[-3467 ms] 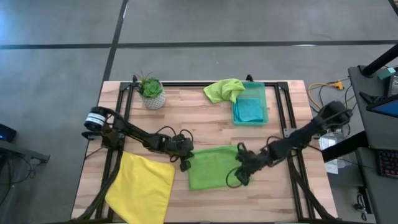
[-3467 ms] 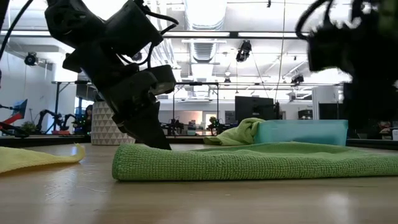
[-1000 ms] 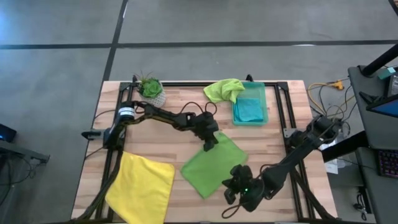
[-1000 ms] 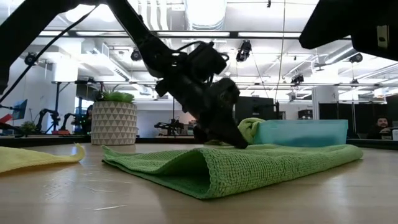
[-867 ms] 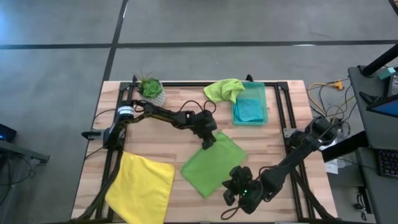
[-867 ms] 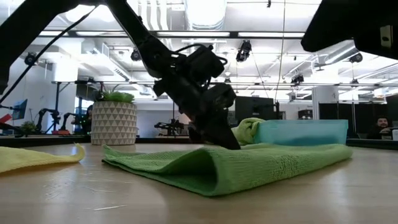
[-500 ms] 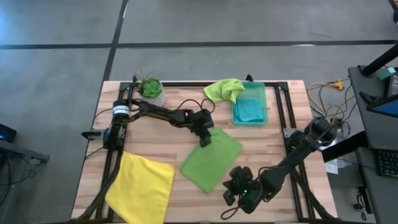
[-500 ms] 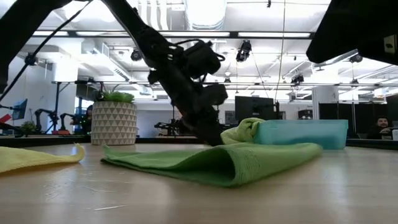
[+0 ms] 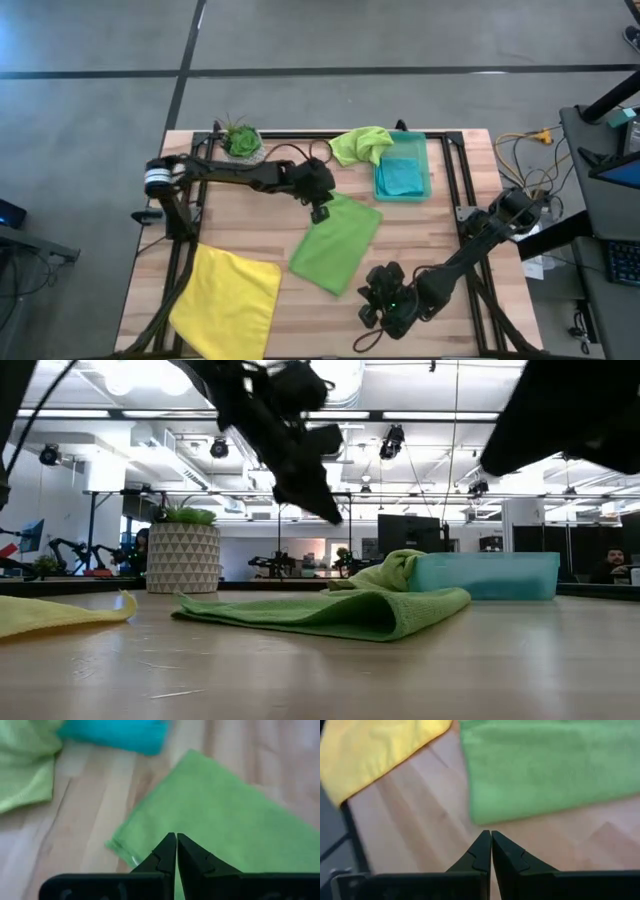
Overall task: Fold microfiber towels
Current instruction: Fold the green towel
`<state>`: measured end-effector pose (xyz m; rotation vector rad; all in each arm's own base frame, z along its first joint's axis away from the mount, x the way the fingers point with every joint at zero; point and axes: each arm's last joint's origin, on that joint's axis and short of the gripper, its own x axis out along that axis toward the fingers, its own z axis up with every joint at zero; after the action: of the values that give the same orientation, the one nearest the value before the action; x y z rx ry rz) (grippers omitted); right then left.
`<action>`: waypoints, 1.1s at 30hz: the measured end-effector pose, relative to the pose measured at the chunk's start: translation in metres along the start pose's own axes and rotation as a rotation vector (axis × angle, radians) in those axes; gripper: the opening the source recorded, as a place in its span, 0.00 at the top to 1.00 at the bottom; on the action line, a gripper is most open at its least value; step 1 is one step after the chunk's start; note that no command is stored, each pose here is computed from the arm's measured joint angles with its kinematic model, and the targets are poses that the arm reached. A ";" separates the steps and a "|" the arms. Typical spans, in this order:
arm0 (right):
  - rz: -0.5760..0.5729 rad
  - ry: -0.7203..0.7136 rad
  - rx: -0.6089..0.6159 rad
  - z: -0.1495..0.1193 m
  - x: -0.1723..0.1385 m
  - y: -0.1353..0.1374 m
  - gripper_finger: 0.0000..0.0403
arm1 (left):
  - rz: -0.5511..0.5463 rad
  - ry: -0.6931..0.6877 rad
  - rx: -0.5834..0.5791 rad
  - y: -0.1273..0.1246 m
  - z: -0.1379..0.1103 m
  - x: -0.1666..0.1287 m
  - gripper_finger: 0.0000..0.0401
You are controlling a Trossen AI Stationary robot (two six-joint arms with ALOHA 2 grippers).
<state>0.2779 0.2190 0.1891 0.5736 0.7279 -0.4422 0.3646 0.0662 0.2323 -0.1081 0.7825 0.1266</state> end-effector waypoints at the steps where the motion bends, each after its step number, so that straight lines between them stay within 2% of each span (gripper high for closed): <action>1: -0.006 -0.004 -0.009 0.003 0.003 -0.001 0.98 | -0.035 0.006 0.048 -0.001 -0.001 -0.007 1.00; 4: -0.007 0.015 -0.057 0.014 0.012 -0.003 0.97 | -0.211 0.058 0.172 -0.007 -0.016 -0.022 1.00; 7: 0.022 0.061 -0.135 0.024 0.021 -0.005 0.94 | -0.429 0.086 0.221 -0.014 -0.041 -0.033 1.00; 9: 0.046 0.062 -0.168 0.031 0.025 -0.005 0.93 | -0.496 0.105 0.249 -0.021 -0.061 -0.041 1.00; 12: 0.041 0.049 -0.174 0.038 0.029 -0.007 0.91 | -0.468 0.130 0.350 -0.033 -0.093 -0.051 1.00; 15: 0.010 0.050 -0.130 0.043 0.036 -0.015 0.90 | -0.405 0.064 0.409 -0.043 -0.114 -0.053 1.00; 18: -0.015 0.049 -0.094 0.046 0.041 -0.021 0.91 | -0.381 -0.011 0.305 -0.047 -0.124 -0.045 1.00; 20: -0.016 0.047 -0.076 0.048 0.042 -0.022 0.91 | -0.368 0.028 0.217 -0.047 -0.131 -0.035 1.00; 22: -0.017 0.048 -0.063 0.047 0.042 -0.022 0.92 | -0.307 0.079 0.163 -0.047 -0.136 -0.025 1.00; 26: -0.007 0.059 -0.064 0.045 0.041 -0.021 0.92 | -0.232 0.147 0.123 -0.047 -0.142 -0.005 1.00; 33: 0.037 0.154 -0.105 0.040 0.039 -0.020 0.92 | -0.251 0.208 0.138 -0.062 -0.143 0.016 1.00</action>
<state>0.3123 0.1722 0.1784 0.5253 0.8811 -0.3260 0.2862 -0.0147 0.1230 -0.0884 0.9760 -0.1798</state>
